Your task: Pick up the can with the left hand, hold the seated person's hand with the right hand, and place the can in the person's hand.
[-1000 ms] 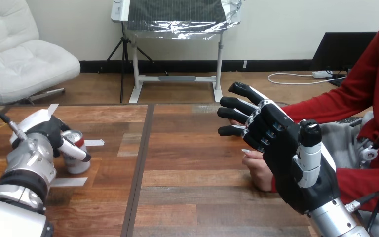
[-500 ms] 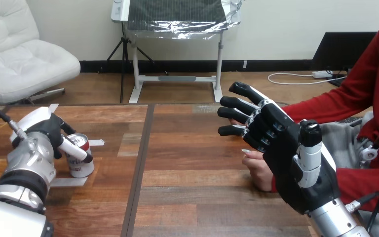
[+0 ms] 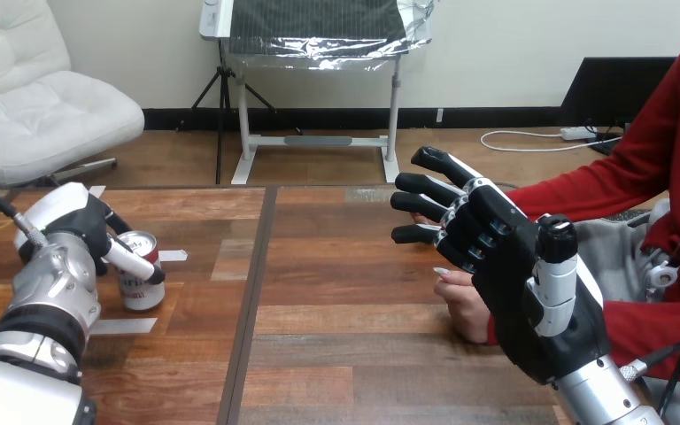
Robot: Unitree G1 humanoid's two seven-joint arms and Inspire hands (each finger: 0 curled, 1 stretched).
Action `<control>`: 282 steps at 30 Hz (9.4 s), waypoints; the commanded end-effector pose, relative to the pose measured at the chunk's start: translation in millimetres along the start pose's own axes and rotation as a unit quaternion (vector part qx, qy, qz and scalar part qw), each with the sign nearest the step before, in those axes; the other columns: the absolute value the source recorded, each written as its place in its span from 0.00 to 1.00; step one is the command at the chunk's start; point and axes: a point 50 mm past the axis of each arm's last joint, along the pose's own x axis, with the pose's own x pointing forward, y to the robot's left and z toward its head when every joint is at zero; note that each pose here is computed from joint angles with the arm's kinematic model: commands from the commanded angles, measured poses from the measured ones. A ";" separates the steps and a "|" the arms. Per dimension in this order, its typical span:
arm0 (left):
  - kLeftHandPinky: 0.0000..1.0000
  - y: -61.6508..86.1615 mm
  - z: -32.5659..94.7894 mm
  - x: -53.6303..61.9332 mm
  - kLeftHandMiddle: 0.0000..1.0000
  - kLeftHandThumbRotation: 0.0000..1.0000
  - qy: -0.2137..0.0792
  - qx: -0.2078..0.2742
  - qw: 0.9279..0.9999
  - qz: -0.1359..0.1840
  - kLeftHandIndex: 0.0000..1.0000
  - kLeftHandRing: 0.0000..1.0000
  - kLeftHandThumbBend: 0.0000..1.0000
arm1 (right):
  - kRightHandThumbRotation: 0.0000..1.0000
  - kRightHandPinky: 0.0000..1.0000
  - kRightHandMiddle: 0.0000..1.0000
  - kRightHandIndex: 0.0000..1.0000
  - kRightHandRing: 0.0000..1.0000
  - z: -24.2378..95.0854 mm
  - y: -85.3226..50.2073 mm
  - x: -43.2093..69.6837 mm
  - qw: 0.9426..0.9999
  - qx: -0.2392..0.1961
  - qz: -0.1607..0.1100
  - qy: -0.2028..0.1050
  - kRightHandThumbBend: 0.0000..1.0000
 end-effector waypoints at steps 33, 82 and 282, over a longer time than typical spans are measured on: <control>0.36 22.4 16.1 0.2 0.52 0.00 -0.040 -0.035 0.997 0.062 0.50 0.46 0.70 | 1.00 0.71 0.83 0.88 0.82 20.5 1.3 12.0 0.998 -0.018 0.007 -0.056 0.96; 0.28 62.5 53.3 -27.9 0.42 0.00 -0.160 -0.103 0.980 0.065 0.44 0.34 0.77 | 1.00 0.81 0.86 0.85 0.86 16.7 -74.9 38.3 0.943 -0.331 -0.008 0.031 0.91; 0.30 90.2 63.5 -94.9 0.42 0.00 -0.269 -0.100 0.958 0.030 0.42 0.36 0.72 | 0.24 0.64 0.87 0.83 0.82 -38.7 -150.4 43.0 0.720 -0.516 0.109 0.451 1.00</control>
